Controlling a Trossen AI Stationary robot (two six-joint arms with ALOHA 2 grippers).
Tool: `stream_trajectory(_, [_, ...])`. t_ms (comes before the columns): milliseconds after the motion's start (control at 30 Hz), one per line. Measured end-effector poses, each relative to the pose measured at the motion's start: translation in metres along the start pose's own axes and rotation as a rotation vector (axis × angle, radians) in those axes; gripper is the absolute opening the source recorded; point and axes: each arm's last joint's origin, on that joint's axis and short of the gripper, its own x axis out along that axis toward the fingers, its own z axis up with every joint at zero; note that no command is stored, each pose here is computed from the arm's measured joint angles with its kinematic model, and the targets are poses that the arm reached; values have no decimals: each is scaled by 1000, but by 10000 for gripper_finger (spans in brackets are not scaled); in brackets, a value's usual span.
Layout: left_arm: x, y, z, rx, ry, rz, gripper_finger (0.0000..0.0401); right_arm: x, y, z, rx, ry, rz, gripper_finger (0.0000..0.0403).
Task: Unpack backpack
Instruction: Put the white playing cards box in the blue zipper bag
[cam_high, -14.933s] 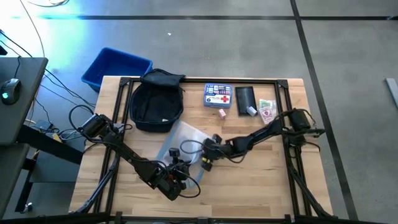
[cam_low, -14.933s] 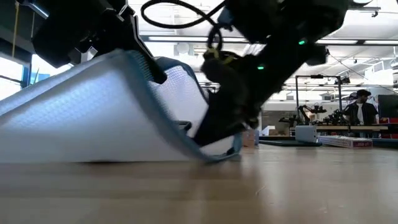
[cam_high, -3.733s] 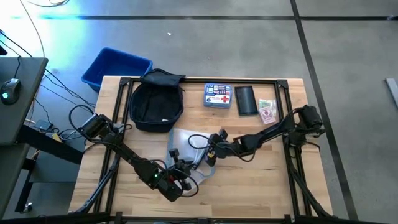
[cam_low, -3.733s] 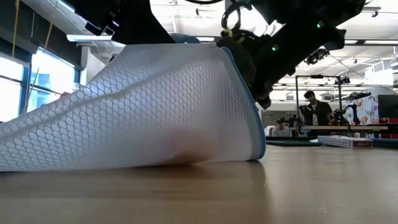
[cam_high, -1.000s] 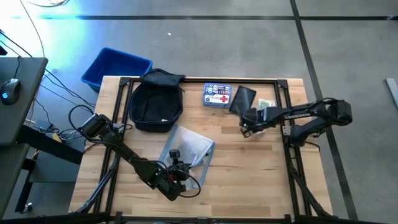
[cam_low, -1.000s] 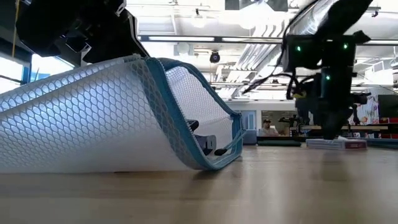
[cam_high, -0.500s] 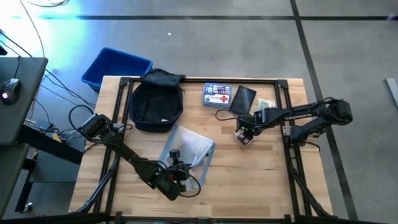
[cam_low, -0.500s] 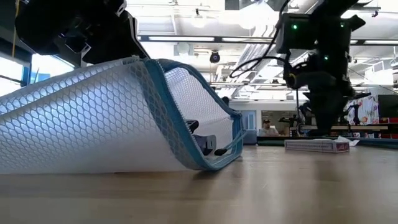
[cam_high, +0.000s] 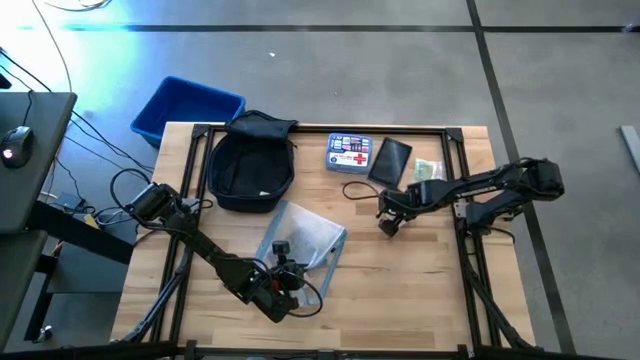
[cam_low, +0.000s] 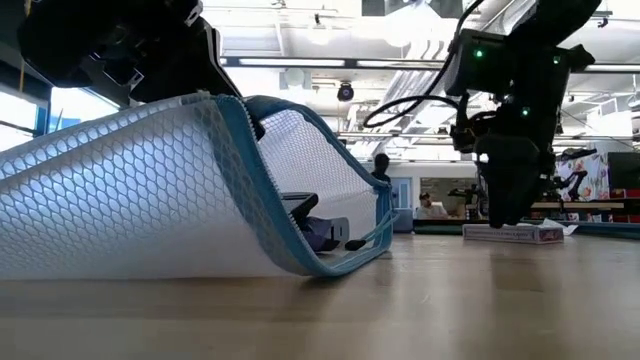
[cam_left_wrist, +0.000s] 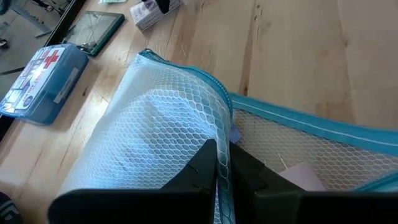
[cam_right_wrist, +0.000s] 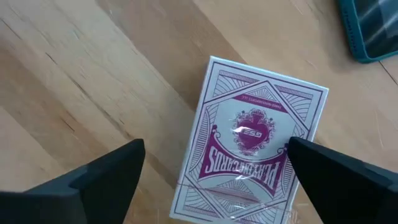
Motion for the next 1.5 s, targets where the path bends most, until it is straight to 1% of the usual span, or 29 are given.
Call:
stream_trajectory(167, [2, 1, 0, -4, 3, 4, 0, -2, 1, 1, -3, 12, 7, 377])
stream_trajectory(267, [2, 1, 0, -4, 3, 4, 0, -8, 2, 3, -6, 43, 11, 377])
stream_trajectory(333, [2, 1, 0, -5, 3, 4, 0, -13, 5, 8, -5, 38, 17, 376])
stream_trajectory(433, [2, 2, 0, -5, 3, 4, 0, -15, 3, 9, -4, 47, -3, 376])
stream_trajectory(500, [2, 1, 0, -5, 8, -9, 0, -14, -1, 8, 20, 67, -24, 376])
stream_trajectory(633, [2, 1, 0, -6, 16, -26, 0, -6, -15, 5, 123, 104, -68, 376])
stream_trajectory(767, [2, 1, 0, -5, 16, -26, 0, 3, -17, 6, 164, 54, 1, 376])
stream_trajectory(833, [2, 1, 0, -5, 16, -26, 0, 7, -16, 7, 163, 26, 45, 376])
stream_trajectory(933, [2, 1, 0, -5, 16, -26, 0, 10, -15, 7, 162, -5, 69, 376])
stream_trajectory(1067, [2, 1, 0, -6, 16, -26, 0, 10, -17, 9, 168, -10, 64, 376])
stream_trajectory(1233, [2, 1, 0, -6, 15, -23, 0, 0, -19, 19, 202, 33, 40, 376])
stream_trajectory(1333, [3, 2, 1, -10, 18, -20, 0, -10, -16, 29, 227, 2, 38, 376])
stream_trajectory(1500, [3, 2, 0, -15, 22, -30, 0, -11, -14, 29, 232, -11, 14, 376])
